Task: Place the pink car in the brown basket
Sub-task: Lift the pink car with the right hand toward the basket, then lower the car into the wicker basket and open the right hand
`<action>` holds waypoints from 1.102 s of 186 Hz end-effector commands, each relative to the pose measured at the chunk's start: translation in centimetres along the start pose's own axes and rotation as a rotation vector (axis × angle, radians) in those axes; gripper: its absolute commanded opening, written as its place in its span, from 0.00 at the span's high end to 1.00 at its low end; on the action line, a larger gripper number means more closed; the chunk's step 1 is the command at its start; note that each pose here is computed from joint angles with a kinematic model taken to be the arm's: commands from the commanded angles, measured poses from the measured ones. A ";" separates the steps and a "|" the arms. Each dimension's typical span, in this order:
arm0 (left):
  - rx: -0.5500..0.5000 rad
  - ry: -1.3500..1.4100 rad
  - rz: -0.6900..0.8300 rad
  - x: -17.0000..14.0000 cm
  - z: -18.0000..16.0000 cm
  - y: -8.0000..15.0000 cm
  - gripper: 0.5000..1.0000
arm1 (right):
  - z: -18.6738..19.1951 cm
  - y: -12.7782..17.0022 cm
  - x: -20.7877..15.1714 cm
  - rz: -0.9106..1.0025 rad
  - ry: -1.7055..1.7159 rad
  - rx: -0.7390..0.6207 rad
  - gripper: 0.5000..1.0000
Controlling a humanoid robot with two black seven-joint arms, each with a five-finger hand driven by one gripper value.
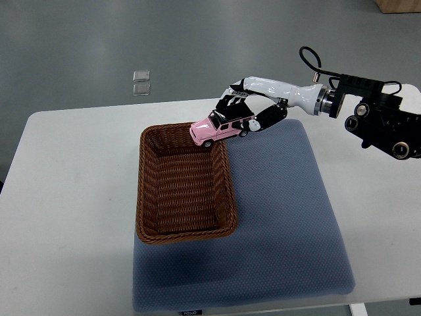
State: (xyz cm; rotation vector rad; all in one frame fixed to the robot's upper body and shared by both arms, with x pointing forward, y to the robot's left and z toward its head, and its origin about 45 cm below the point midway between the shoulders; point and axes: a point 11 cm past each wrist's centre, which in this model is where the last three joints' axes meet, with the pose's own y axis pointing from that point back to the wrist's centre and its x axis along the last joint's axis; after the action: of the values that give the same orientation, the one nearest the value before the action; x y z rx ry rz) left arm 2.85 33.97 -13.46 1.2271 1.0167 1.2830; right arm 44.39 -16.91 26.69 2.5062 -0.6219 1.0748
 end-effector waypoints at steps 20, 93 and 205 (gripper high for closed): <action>0.000 -0.001 0.000 0.0 0.0 0.0 0.00 | -1.7 -2.8 -2.7 -0.070 0.007 0.052 1.00; 0.001 -0.004 0.000 0.0 0.0 0.0 0.00 | -1.3 -5.5 -8.5 -0.120 0.036 0.050 1.00; -0.001 -0.006 -0.002 -0.1 0.1 0.0 0.00 | -0.5 -5.0 -9.5 -0.063 0.025 0.035 0.21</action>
State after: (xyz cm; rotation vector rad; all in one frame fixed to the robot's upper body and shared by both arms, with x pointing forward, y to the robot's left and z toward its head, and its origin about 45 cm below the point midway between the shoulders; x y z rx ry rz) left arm 2.91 33.92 -13.46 1.2286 1.0128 1.2780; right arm 40.63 -9.88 19.00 2.5111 -0.4889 1.1085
